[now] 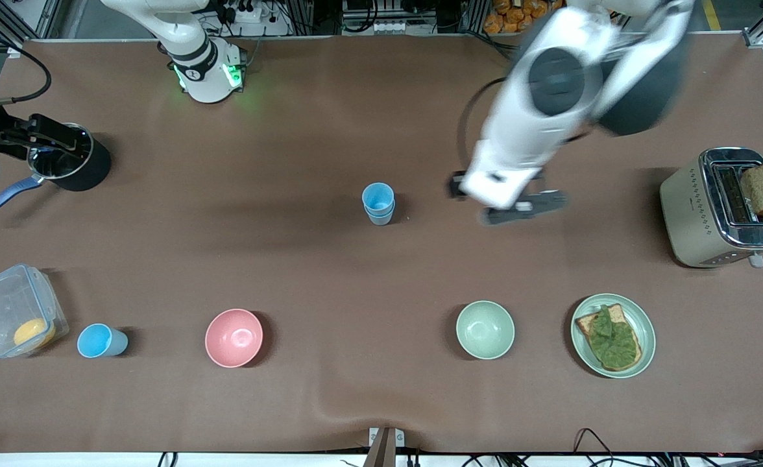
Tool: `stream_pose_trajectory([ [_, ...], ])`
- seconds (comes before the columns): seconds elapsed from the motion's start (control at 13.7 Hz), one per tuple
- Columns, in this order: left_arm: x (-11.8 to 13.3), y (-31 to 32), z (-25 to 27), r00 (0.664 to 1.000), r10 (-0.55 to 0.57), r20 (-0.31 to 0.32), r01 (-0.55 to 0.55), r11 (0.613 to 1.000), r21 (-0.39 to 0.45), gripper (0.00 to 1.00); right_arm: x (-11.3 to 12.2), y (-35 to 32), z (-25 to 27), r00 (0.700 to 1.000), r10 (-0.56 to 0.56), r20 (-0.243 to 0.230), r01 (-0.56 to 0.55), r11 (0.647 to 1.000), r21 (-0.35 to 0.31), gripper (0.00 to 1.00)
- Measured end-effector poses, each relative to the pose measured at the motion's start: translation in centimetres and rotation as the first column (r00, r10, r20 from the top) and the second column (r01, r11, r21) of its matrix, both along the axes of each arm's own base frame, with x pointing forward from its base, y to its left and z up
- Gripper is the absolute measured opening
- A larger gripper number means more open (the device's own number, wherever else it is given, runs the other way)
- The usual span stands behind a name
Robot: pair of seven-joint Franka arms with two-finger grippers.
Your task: Stack blue cups with both arms
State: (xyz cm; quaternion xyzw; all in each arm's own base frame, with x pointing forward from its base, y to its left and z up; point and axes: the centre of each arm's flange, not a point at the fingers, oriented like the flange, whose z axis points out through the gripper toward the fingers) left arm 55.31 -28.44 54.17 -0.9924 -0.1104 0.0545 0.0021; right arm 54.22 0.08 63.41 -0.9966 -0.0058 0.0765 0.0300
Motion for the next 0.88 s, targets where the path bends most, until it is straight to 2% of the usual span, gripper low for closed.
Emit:
stream_pose_trajectory([
  [0.15,-0.2,7.9,2.5,1.000,-0.012,0.017,0.013,1.000,-0.015,1.00,0.0,0.0,0.0,1.000,-0.001,0.001,0.001,1.000,0.003,1.00],
  [0.37,-1.9,17.1,5.9,0.996,-0.066,0.053,0.067,0.998,-0.014,1.00,0.0,-0.1,0.0,1.000,-0.002,0.001,0.002,1.000,0.004,1.00],
  [0.51,-3.6,19.9,7.5,0.992,-0.092,0.082,0.091,0.996,0.019,1.00,0.1,-0.1,0.1,1.000,-0.002,0.008,0.002,1.000,0.005,1.00],
  [0.66,-5.0,21.1,8.8,0.988,-0.110,0.105,0.107,0.994,0.034,1.00,0.5,-0.1,0.2,0.999,-0.004,0.037,0.004,1.000,0.005,1.00],
  [0.88,-5.6,22.7,9.5,0.984,-0.135,0.118,0.132,0.991,0.036,1.00,0.8,-0.2,0.1,0.999,-0.007,0.046,0.007,1.000,0.005,1.00],
])
